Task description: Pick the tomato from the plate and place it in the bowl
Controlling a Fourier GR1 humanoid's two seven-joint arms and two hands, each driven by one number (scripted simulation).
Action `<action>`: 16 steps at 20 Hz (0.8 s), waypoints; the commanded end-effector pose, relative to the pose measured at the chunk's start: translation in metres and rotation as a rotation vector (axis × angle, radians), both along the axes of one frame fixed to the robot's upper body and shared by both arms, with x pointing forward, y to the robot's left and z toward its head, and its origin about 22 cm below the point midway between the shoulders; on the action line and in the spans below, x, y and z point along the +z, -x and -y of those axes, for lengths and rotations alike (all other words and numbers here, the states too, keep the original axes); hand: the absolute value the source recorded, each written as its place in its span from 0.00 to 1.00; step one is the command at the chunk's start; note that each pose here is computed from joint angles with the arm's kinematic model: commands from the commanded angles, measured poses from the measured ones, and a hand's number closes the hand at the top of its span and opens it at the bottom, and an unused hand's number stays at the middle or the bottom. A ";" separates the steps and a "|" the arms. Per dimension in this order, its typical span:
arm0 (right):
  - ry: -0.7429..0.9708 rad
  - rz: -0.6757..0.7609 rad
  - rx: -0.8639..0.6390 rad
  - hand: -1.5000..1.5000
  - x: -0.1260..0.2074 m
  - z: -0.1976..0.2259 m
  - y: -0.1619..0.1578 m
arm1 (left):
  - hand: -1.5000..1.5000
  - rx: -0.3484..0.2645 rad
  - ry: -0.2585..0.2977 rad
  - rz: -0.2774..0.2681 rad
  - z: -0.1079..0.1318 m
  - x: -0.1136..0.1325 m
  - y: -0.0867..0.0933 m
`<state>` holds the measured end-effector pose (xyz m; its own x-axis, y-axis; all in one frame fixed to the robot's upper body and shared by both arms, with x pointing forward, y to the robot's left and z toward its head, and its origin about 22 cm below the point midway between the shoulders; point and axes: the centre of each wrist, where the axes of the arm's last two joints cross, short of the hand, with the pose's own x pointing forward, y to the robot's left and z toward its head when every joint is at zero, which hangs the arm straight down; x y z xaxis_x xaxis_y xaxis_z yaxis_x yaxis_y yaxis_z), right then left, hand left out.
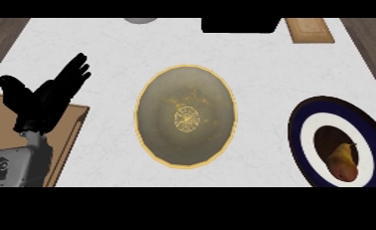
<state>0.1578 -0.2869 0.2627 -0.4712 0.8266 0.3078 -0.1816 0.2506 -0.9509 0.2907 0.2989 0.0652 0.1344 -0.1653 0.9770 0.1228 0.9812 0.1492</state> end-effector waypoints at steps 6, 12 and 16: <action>-0.127 -0.020 0.007 1.00 0.032 -0.053 -0.006 | 0.50 0.003 -0.023 0.002 0.003 -0.005 0.009; -0.176 0.027 0.016 1.00 0.035 -0.116 -0.022 | 0.50 -0.011 -0.013 0.005 0.017 0.000 -0.010; -0.141 0.024 -0.017 1.00 0.039 -0.167 -0.055 | 0.50 -0.045 0.014 -0.007 0.023 -0.012 0.000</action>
